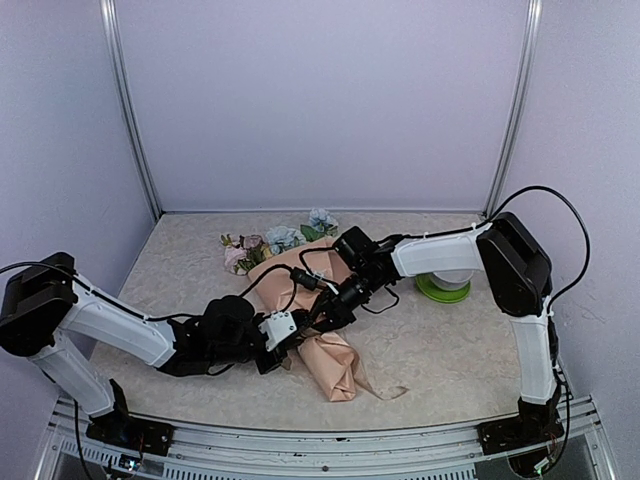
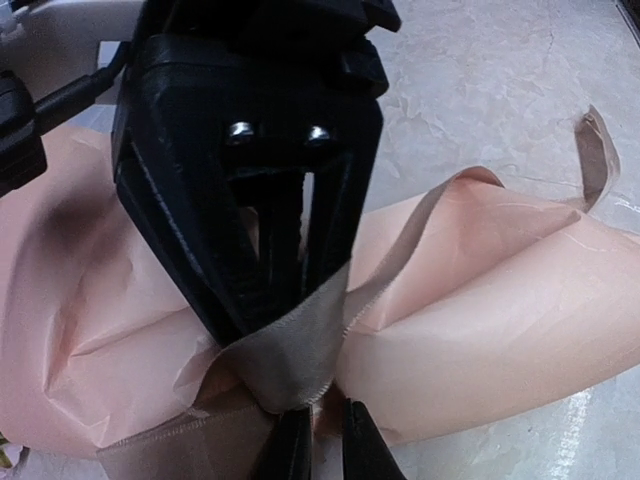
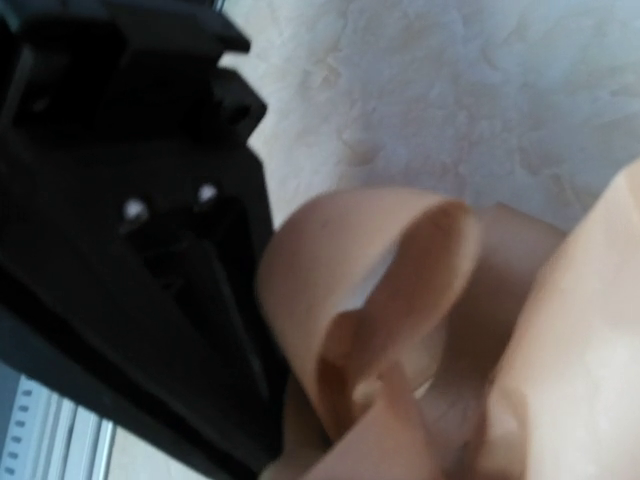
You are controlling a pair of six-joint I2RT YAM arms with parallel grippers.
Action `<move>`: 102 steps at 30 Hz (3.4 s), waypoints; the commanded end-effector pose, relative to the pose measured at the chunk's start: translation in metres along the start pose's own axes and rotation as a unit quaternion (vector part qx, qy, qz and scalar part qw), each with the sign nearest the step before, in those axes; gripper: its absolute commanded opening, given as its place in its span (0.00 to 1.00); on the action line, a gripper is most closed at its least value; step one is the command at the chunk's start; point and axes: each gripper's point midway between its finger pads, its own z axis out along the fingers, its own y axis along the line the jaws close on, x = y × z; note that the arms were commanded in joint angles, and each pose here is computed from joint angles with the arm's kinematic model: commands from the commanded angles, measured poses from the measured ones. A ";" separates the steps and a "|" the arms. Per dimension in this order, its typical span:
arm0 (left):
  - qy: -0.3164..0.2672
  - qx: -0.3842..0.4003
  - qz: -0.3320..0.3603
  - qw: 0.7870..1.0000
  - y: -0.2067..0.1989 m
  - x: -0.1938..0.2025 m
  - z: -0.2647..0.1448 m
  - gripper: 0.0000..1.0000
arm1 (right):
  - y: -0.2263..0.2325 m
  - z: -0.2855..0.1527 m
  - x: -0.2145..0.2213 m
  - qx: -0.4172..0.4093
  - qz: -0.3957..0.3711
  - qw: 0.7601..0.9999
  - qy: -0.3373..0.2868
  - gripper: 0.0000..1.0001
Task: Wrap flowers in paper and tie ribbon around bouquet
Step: Cross the half-tied ribbon over the folded bouquet.
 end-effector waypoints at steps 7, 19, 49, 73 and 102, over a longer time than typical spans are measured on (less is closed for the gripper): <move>-0.016 -0.049 -0.019 0.998 0.024 -0.008 0.002 0.14 | 0.003 0.003 0.004 -0.015 -0.004 1.000 0.013 0.29; -0.017 -0.053 -0.031 0.998 0.025 -0.005 0.007 0.14 | -0.007 0.012 0.006 0.008 -0.003 1.000 0.020 0.26; -0.027 -0.106 0.069 0.992 0.042 -0.022 -0.018 0.40 | -0.008 -0.013 -0.022 0.083 -0.010 0.996 0.012 0.05; -0.023 -0.072 0.055 0.996 0.028 -0.027 0.022 0.11 | -0.004 -0.016 -0.023 0.076 0.003 0.997 0.003 0.00; -0.046 -0.046 0.004 0.998 0.024 -0.016 -0.002 0.00 | -0.015 -0.029 -0.030 0.094 0.028 0.995 -0.024 0.02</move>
